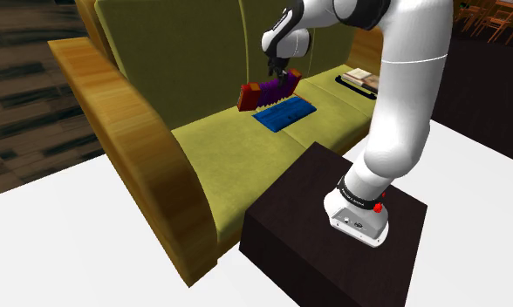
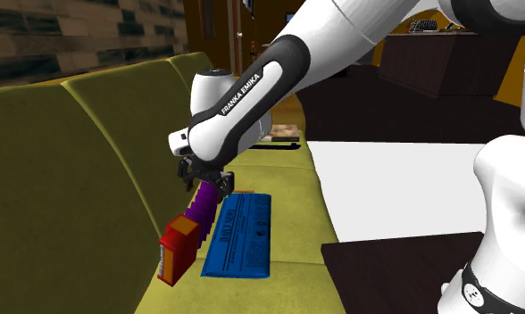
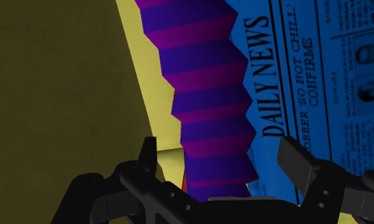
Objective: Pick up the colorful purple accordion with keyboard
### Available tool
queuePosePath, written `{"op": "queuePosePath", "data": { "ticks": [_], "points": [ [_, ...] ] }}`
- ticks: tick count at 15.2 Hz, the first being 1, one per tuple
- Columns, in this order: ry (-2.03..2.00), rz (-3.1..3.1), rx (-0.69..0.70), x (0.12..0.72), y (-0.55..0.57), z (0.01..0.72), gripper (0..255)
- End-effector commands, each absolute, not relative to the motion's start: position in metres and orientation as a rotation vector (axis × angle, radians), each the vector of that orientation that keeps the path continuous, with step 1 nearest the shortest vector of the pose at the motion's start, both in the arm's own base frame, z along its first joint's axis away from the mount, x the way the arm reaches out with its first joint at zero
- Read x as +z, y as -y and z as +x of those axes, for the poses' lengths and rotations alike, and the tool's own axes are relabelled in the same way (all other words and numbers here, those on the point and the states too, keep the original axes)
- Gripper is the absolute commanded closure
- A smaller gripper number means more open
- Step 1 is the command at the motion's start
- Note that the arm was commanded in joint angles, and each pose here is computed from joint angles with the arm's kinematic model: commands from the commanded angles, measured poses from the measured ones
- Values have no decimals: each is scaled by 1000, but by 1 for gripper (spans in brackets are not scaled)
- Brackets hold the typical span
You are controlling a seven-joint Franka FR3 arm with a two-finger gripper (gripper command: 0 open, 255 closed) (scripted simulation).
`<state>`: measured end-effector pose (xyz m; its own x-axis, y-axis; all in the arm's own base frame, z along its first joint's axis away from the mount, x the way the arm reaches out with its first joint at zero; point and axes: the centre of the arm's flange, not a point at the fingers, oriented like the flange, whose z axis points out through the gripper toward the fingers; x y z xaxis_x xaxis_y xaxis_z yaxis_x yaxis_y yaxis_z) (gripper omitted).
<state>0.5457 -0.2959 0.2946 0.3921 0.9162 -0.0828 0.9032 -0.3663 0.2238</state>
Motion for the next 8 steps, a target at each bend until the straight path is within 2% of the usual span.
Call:
{"op": "queuePosePath", "data": {
  "ticks": [1,8],
  "points": [
    [-1628,2405,86,283,299,551,0],
    [-1628,2405,86,254,299,551,0]
  ]
}}
